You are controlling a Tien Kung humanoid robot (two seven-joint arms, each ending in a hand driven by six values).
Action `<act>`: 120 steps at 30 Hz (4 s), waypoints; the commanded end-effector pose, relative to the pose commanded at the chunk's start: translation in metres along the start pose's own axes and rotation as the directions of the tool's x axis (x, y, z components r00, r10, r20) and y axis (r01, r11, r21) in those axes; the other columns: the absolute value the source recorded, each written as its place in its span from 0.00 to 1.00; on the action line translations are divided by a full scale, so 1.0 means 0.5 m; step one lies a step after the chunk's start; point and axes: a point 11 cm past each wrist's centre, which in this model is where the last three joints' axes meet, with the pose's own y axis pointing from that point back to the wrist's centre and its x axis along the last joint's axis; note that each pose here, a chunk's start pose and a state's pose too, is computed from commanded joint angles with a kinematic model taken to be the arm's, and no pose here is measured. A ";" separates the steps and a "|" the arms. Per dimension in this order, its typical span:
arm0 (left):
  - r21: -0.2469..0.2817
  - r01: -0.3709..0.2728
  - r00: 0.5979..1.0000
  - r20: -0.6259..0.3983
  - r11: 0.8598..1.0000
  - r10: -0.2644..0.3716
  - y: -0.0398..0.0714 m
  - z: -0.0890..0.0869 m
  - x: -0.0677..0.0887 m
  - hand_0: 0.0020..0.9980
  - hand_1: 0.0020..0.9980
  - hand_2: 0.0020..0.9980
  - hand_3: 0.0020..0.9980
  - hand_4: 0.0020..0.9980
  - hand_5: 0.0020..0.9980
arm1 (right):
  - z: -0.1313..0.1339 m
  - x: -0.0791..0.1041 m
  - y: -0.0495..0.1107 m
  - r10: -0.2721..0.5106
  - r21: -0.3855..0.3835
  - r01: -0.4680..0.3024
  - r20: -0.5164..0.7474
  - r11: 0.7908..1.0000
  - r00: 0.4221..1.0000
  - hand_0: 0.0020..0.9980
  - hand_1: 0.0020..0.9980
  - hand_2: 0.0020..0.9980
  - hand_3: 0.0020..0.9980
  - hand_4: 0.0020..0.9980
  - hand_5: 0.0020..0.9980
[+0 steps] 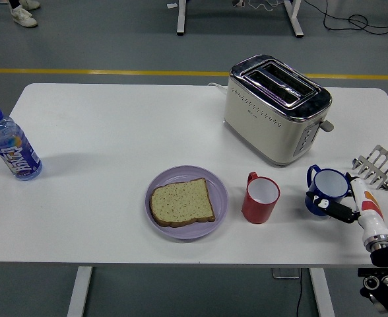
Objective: Pick up the cup,pour liquid into bread,place the cup on the desk
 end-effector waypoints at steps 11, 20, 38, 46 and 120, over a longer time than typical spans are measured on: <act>-0.005 0.001 1.000 -0.008 1.000 -0.001 0.000 0.005 -0.001 0.69 0.70 0.70 0.56 0.25 1.00 | 0.009 -0.008 -0.002 0.002 -0.016 -0.002 0.002 1.000 1.000 0.55 0.33 0.43 0.46 0.69 0.14; -0.005 0.002 1.000 -0.007 1.000 -0.002 0.000 0.006 -0.003 0.69 0.70 0.70 0.55 0.24 1.00 | 0.010 -0.021 0.000 -0.001 -0.019 0.001 0.009 1.000 1.000 0.56 0.34 0.43 0.46 0.69 0.14; -0.006 0.003 1.000 -0.010 1.000 -0.003 0.001 0.007 -0.004 0.68 0.69 0.70 0.55 0.25 1.00 | 0.012 -0.029 0.001 0.003 -0.018 -0.003 0.007 1.000 1.000 0.56 0.34 0.43 0.46 0.69 0.13; -0.006 0.003 1.000 -0.010 1.000 -0.003 0.001 0.007 -0.003 0.68 0.69 0.70 0.55 0.25 1.00 | 0.017 -0.030 0.001 -0.001 -0.024 0.001 0.000 1.000 1.000 0.56 0.34 0.44 0.47 0.69 0.13; -0.005 0.003 1.000 -0.013 1.000 -0.003 0.000 0.005 -0.003 0.69 0.70 0.71 0.56 0.25 1.00 | 0.027 -0.024 0.001 -0.003 -0.026 0.002 -0.061 1.000 0.998 0.69 0.55 0.65 0.75 0.83 0.16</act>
